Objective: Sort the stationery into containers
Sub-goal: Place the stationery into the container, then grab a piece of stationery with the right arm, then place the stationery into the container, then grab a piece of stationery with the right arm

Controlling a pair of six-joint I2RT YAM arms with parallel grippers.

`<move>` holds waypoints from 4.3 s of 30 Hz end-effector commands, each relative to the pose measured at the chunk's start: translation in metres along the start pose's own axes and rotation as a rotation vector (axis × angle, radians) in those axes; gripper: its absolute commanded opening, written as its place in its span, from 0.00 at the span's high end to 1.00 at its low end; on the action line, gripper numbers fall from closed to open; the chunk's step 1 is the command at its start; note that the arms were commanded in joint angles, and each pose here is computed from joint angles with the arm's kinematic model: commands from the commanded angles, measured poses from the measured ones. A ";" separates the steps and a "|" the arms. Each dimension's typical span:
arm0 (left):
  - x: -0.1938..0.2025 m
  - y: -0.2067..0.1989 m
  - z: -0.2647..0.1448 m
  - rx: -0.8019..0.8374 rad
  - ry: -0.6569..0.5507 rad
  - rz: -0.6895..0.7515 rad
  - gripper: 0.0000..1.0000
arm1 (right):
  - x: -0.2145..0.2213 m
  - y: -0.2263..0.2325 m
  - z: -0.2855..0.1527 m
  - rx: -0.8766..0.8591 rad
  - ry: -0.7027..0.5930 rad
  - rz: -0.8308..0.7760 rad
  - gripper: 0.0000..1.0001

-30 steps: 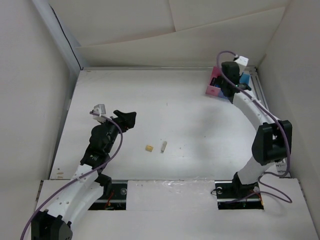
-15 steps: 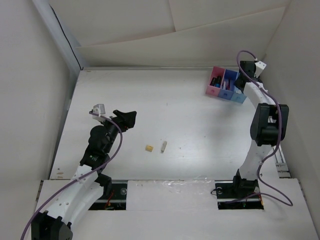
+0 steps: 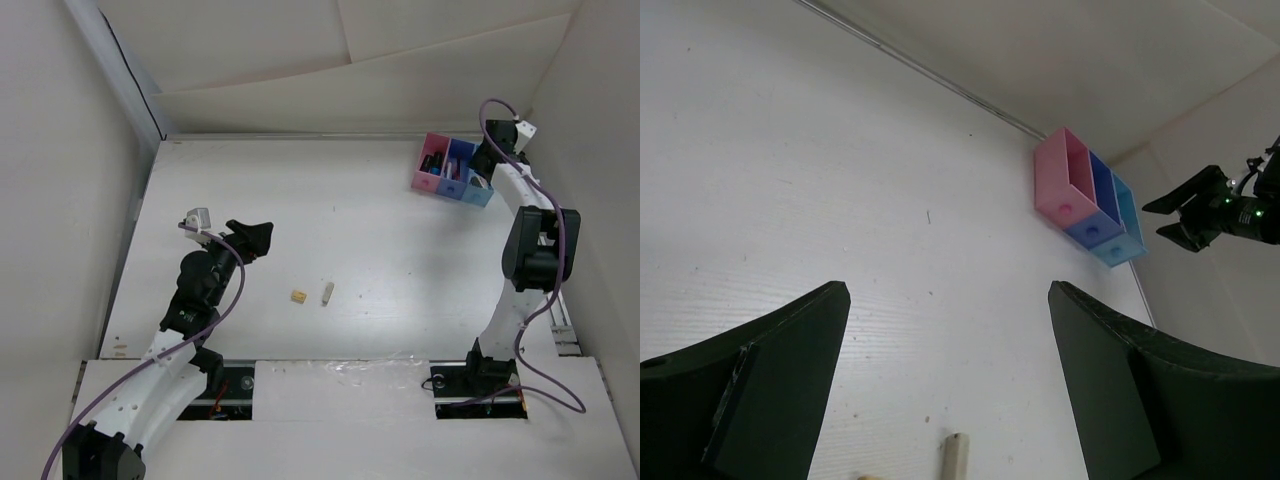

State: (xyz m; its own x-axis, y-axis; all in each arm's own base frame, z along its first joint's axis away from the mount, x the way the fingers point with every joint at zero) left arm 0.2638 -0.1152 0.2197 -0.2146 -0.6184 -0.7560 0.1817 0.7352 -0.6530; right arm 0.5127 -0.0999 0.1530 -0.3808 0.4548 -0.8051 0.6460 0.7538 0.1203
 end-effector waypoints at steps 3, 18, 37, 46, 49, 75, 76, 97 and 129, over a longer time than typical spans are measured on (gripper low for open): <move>-0.023 -0.021 -0.001 0.065 -0.068 0.007 0.22 | -0.037 0.008 -0.019 -0.043 -0.074 0.048 0.39; -0.023 -0.021 -0.002 0.065 -0.068 0.007 0.22 | 0.108 0.116 -0.214 -0.557 -0.004 -0.122 1.00; -0.029 -0.021 -0.005 0.063 -0.094 0.005 0.22 | 0.349 0.148 -0.353 -0.826 0.410 -0.617 0.30; -0.031 -0.023 -0.006 0.069 -0.101 0.004 0.22 | 0.381 0.142 -0.337 -0.765 0.463 -0.605 0.56; -0.031 -0.023 -0.006 0.069 -0.101 0.004 0.22 | 0.388 0.140 -0.330 -0.741 0.465 -0.621 0.73; -0.025 -0.024 -0.004 0.083 -0.075 0.006 0.22 | -0.048 0.045 -0.093 -0.083 -0.230 0.130 0.96; -0.025 -0.024 -0.004 0.083 -0.075 0.006 0.22 | -0.045 0.036 -0.080 -0.052 -0.219 0.130 0.96; -0.024 -0.022 -0.002 0.070 -0.074 0.007 0.22 | -0.056 0.009 -0.019 0.047 -0.192 0.081 0.41; -0.047 -0.007 -0.022 -0.020 -0.206 -0.008 0.22 | 0.389 0.172 -0.390 -1.196 0.298 -0.950 0.33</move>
State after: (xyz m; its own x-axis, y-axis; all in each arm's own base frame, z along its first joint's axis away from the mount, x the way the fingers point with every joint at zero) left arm 0.2527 -0.0882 0.2467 -0.0563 -0.6530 -0.7553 0.1466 0.7429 -0.6532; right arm 0.2194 0.3757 0.0881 -0.5617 -0.4089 -0.7192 -0.6916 0.7091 0.1370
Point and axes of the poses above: each gripper's point midway between its finger pads, its own z axis out along the fingers, its own y axis along the line the jaws close on, x = y × z, the point moved 2 cm from there along -z, back along the fingers
